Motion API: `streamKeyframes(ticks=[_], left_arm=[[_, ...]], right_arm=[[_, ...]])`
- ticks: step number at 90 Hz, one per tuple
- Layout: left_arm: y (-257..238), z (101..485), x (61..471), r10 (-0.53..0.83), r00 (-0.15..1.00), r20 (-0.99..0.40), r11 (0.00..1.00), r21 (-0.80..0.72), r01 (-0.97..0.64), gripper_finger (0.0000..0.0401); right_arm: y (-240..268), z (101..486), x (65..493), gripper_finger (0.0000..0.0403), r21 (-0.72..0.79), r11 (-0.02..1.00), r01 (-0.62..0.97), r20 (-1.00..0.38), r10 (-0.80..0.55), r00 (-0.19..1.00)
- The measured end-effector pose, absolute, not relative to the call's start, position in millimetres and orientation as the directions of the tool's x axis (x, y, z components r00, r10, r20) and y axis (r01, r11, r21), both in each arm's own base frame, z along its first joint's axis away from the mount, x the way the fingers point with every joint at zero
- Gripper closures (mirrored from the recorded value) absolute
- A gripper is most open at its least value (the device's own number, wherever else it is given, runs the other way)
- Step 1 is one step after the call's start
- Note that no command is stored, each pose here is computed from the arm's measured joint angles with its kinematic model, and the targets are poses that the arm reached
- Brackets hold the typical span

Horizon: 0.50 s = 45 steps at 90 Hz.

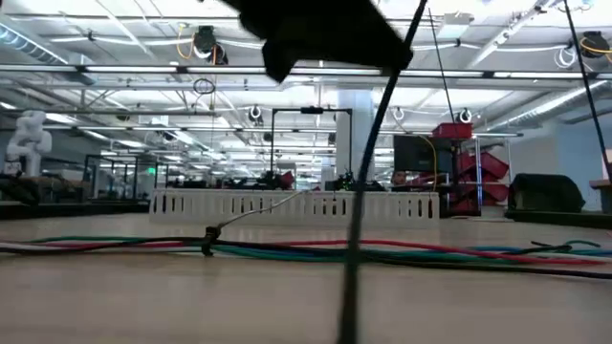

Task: Ziptie cables
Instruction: Wrap the cables together using a zip tie

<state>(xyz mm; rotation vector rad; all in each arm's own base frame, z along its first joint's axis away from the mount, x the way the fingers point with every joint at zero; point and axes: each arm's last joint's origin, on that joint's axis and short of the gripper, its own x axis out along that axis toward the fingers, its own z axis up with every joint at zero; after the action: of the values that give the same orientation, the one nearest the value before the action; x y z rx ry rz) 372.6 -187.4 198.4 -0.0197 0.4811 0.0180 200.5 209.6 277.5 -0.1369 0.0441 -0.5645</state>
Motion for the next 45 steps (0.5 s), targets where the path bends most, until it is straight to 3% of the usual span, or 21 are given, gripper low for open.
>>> streamKeyframes(ticks=[19, 32, 45], left_arm=[[-189, 198, 373, 0.007, 0.892, -0.452, 1.000, 0.015, 0.000, 0.0401], [-188, 199, 374, 0.009, 0.894, -0.448, 1.000, 0.015, -0.002, 0.0401], [-189, 198, 373, -0.005, 0.892, -0.451, 1.000, 0.011, 0.011, 0.0401]], right_arm=[[231, 226, 199, 0.0335, 0.009, 0.915, 0.404, -0.095, -0.402, 0.911], [236, 175, 217, 0.0344, -0.005, 0.895, 0.446, -0.137, -0.442, 0.887], [233, 152, 236, 0.0349, 0.017, 0.879, 0.476, -0.146, -0.469, 0.871]])
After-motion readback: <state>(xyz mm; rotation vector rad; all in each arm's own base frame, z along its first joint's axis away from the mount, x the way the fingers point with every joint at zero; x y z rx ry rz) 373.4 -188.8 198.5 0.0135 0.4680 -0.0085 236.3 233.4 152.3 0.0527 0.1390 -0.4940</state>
